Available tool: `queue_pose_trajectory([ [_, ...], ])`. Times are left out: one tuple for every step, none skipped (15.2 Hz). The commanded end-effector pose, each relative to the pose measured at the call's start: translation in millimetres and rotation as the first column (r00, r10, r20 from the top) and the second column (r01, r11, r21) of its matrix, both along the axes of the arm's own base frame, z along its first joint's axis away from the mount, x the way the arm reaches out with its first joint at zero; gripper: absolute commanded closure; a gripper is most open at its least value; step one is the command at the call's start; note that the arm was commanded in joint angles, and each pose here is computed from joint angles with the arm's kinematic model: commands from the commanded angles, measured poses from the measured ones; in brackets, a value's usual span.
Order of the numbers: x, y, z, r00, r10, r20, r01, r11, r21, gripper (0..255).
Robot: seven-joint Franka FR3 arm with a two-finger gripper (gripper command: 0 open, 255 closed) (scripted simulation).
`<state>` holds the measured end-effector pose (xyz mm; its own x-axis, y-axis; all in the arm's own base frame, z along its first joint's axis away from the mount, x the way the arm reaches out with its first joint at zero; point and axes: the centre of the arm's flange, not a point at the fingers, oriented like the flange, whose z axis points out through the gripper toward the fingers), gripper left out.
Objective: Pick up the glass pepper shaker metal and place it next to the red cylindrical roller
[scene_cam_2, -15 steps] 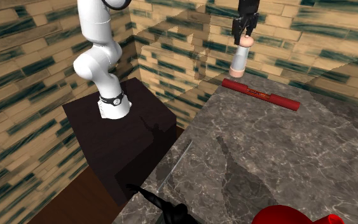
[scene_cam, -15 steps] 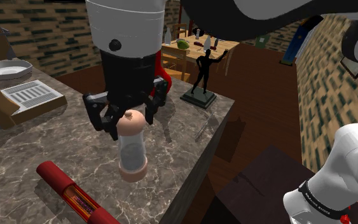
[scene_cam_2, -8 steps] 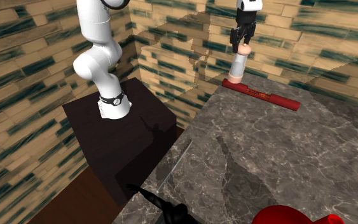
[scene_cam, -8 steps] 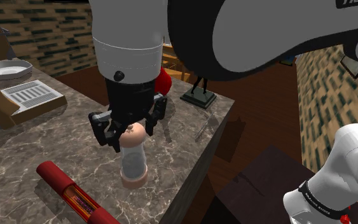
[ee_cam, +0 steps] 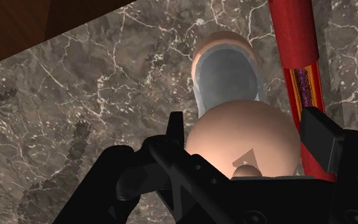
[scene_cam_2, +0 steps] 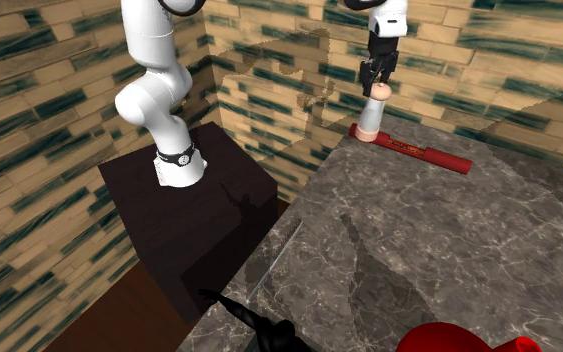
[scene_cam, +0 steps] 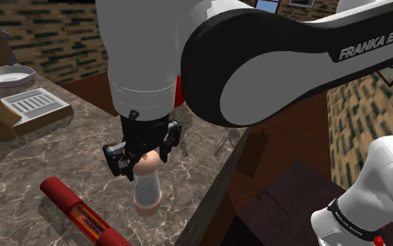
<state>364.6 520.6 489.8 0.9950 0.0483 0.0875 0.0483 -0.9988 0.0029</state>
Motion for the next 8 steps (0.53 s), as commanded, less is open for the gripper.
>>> queue_pose_trajectory([
  [0, 0, -11, 1.000, 0.000, 0.000, 0.000, 1.000, 0.001, 255],
  [0, 0, -16, 1.000, 0.000, 0.000, 0.000, 1.000, 0.001, 255],
  [0, 0, -21, 1.000, 0.000, 0.000, 0.000, 1.000, 0.001, 255],
  [0, 0, -27, 1.000, 0.000, 0.000, 0.000, 1.000, 0.001, 255],
  [0, 0, -32, 1.000, 0.000, 0.000, 0.000, 1.000, 0.001, 255],
  [0, 0, -37, 1.000, 0.000, 0.000, 0.000, 1.000, 0.001, 255],
  [0, 0, -42, 1.000, 0.000, 0.000, 0.000, 1.000, 0.001, 255],
  [0, 0, -48, 1.000, 0.000, 0.000, 0.000, 1.000, 0.001, 255],
])
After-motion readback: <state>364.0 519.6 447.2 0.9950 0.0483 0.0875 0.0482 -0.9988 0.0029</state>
